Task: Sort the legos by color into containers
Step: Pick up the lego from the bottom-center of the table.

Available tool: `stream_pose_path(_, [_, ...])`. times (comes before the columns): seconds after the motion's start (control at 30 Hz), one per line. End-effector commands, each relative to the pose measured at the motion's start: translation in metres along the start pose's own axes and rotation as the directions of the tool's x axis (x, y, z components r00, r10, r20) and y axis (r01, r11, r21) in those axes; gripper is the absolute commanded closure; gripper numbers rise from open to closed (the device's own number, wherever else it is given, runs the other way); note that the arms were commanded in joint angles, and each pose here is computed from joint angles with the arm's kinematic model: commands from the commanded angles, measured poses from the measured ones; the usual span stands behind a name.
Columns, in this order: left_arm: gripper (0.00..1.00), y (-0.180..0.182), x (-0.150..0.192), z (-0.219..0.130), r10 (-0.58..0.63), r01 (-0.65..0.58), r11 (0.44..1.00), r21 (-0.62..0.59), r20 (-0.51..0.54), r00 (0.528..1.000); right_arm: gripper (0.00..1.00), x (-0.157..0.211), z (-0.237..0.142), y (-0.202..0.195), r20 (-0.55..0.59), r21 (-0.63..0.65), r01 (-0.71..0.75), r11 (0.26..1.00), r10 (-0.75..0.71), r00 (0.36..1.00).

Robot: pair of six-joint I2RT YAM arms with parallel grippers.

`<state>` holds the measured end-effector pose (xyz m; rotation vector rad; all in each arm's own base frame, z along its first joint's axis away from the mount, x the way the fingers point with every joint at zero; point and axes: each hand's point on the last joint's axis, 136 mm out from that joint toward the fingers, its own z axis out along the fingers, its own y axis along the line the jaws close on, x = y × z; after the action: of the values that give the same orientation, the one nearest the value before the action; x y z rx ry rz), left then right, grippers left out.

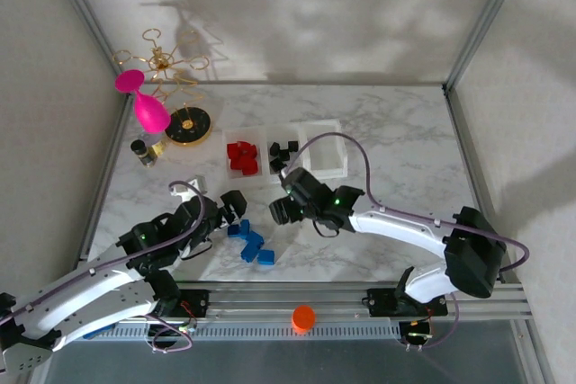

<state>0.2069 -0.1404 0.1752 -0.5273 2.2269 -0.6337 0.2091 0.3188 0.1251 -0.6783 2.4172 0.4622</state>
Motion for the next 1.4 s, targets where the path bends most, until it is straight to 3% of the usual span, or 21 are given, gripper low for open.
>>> stream_pose_path(0.0, [0.00, 0.021, 0.011, 0.000, -0.013, 0.011, 0.999, -0.049, -0.032, 0.999, 0.23, 0.031, -0.002, 0.011, -0.047, 0.001, -0.001, 1.000, 0.001, 0.999])
stream_pose_path(0.4, [0.01, 0.041, 0.016, -0.003, -0.050, 0.048, 0.996, -0.073, -0.024, 0.998, 0.16, 0.088, 0.009, 0.085, -0.091, -0.171, 0.185, 0.968, -0.202, 0.975])
stream_pose_path(0.83, [0.00, 0.045, 0.012, -0.009, -0.063, 0.062, 0.995, -0.080, -0.012, 0.998, 0.15, 0.105, 0.039, 0.098, -0.122, -0.189, 0.324, 0.927, -0.350, 0.929])
stream_pose_path(1.1, [0.00, 0.044, 0.011, -0.010, -0.063, 0.062, 0.995, -0.082, -0.009, 0.998, 0.23, 0.109, 0.056, 0.096, -0.143, -0.165, 0.358, 0.919, -0.382, 0.913])
stream_pose_path(1.37, [0.00, 0.043, 0.009, -0.010, -0.059, 0.058, 0.995, -0.085, -0.005, 0.998, 0.39, 0.110, 0.064, 0.093, -0.161, -0.162, 0.354, 0.921, -0.379, 0.911])
